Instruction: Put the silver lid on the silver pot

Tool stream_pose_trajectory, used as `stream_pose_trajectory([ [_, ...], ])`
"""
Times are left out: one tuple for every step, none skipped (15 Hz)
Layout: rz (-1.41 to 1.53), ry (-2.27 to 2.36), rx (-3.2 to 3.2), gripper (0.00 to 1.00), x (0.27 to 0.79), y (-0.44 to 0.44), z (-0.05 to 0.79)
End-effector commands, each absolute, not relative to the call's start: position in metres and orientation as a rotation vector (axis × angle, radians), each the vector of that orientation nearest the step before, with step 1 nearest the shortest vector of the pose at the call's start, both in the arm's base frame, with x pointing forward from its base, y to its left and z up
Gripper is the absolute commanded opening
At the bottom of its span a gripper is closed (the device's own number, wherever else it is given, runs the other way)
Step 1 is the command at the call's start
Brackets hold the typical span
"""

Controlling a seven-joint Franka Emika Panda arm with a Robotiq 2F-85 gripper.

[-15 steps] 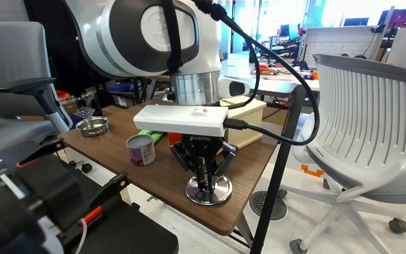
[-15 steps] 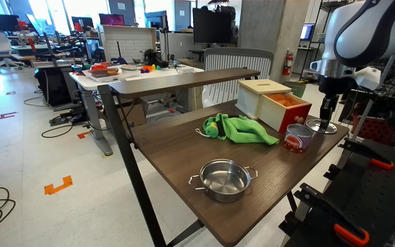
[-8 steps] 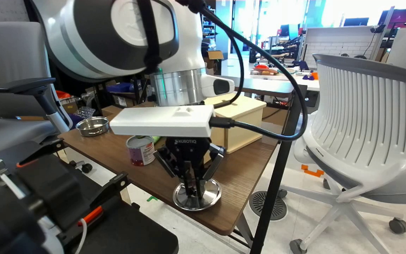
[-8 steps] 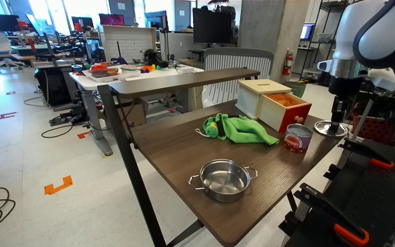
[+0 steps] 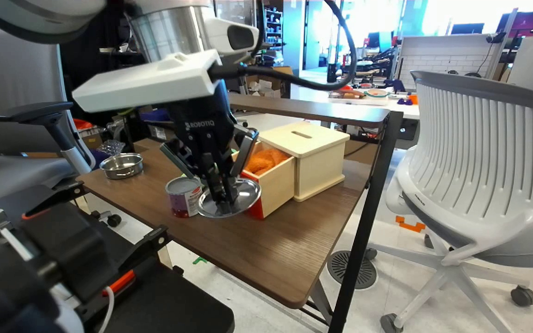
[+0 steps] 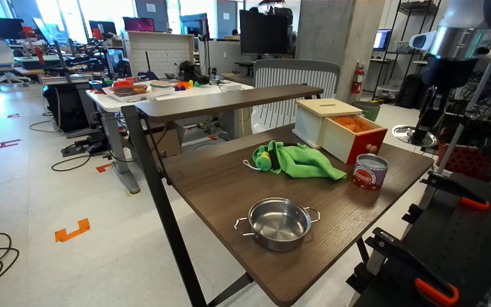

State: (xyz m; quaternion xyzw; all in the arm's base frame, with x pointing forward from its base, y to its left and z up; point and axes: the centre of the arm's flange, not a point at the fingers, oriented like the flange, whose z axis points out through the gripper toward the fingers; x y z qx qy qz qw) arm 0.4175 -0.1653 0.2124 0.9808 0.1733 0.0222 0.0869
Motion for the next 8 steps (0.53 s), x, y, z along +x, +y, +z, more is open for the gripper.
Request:
stream_pose_trajectory([
  [0.146, 0.624, 2.958, 0.05, 0.405, -0.130, 0.250],
  [0.166, 0.663, 2.966, 0.05, 0.404, -0.119, 0.253],
  [0.187, 0.722, 2.973, 0.05, 0.405, -0.103, 0.256],
  [0.207, 0.776, 2.975, 0.05, 0.405, -0.090, 0.257],
  [0.222, 0.829, 2.973, 0.05, 0.404, -0.076, 0.259],
  [0.236, 0.887, 2.966, 0.05, 0.402, -0.062, 0.263],
  [0.243, 0.932, 2.956, 0.05, 0.403, -0.046, 0.264],
  [0.232, 0.995, 2.945, 0.05, 0.405, -0.032, 0.264],
])
